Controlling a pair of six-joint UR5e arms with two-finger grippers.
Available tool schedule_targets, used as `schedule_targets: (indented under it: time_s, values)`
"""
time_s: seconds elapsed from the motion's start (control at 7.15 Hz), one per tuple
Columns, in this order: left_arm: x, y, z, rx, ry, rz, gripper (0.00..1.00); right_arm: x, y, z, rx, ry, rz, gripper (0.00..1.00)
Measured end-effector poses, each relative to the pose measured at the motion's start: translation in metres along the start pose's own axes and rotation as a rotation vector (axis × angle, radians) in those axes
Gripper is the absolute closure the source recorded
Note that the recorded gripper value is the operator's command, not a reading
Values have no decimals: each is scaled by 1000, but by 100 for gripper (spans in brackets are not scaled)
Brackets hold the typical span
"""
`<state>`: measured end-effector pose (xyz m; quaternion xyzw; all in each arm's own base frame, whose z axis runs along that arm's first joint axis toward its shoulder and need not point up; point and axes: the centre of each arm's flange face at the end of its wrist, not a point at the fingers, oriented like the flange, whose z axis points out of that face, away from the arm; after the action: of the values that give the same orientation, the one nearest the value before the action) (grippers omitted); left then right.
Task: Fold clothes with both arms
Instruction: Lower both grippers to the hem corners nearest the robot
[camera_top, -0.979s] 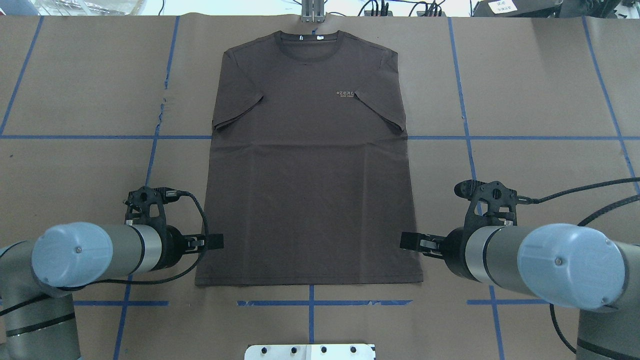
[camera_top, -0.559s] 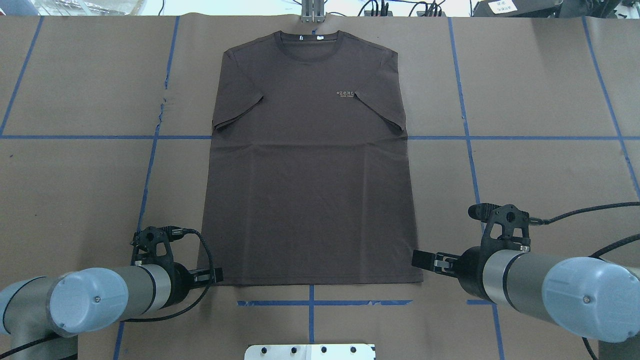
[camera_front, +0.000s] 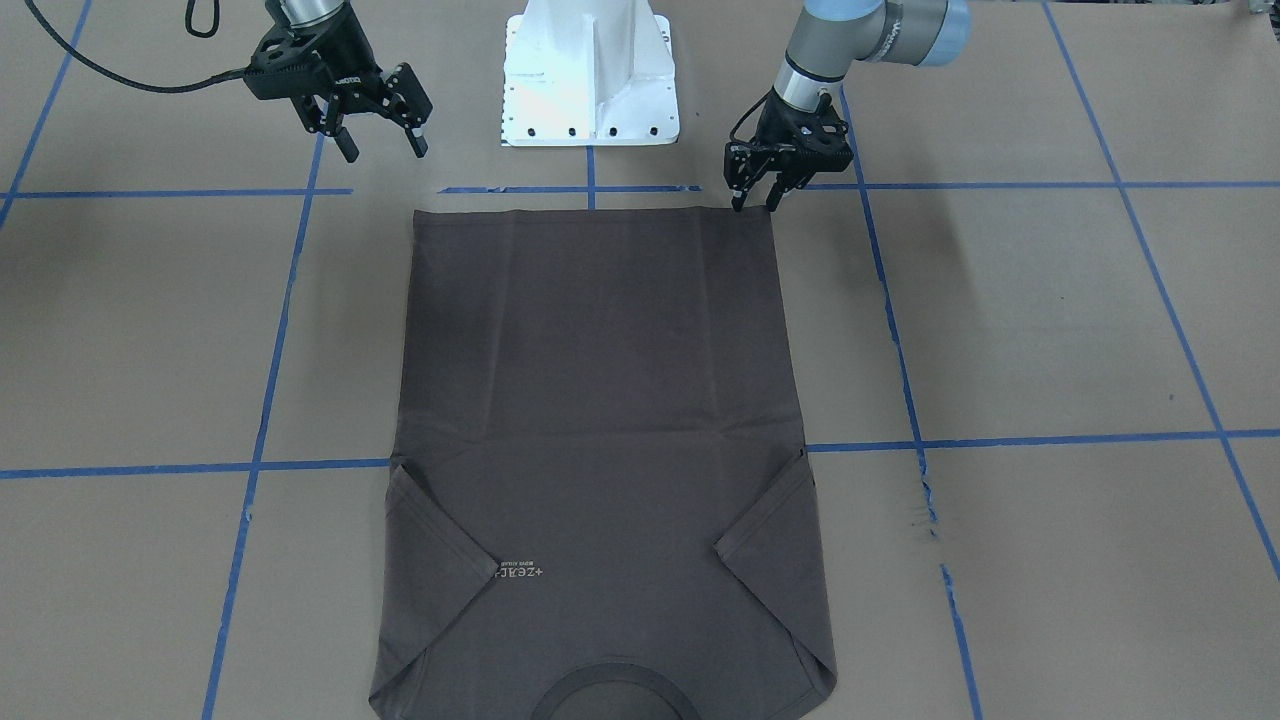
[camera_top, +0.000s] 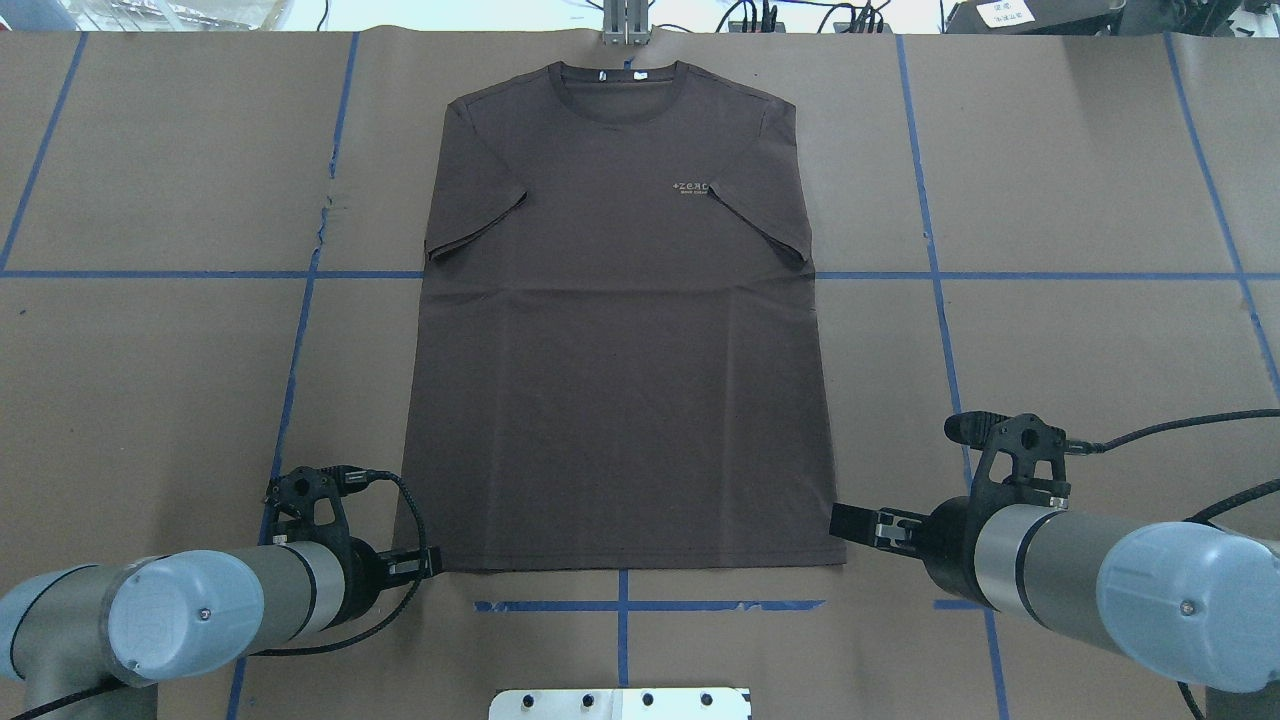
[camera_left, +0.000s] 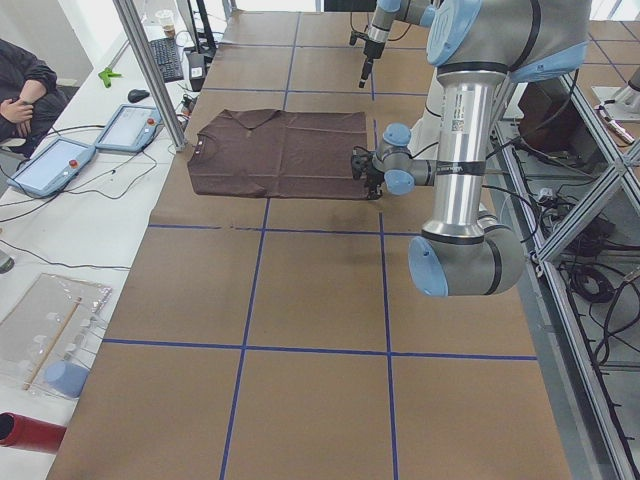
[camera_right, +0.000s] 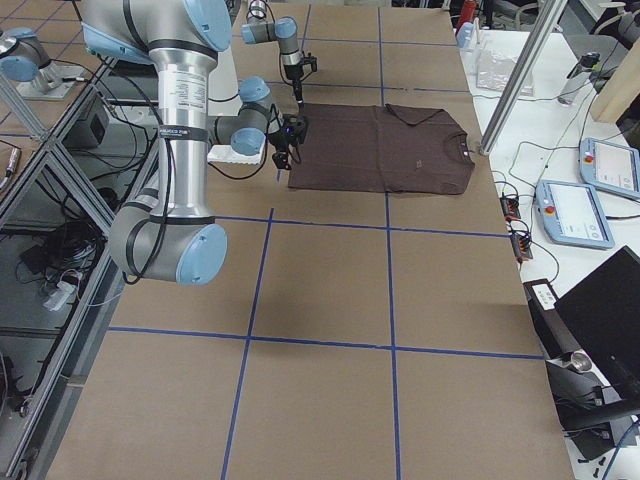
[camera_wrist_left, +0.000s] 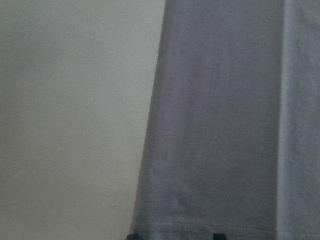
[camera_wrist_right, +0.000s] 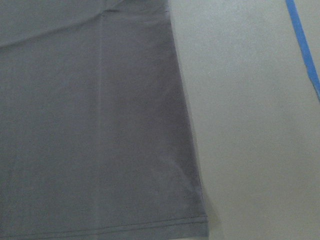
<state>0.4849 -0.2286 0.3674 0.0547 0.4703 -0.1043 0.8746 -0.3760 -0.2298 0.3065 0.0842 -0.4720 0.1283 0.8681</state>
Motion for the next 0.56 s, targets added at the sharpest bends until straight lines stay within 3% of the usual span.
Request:
schedule_targets:
  time_s: [0.56]
  values:
    - [-2, 0, 2, -1, -24, 2, 60, 0, 0, 0, 0, 0, 0, 0]
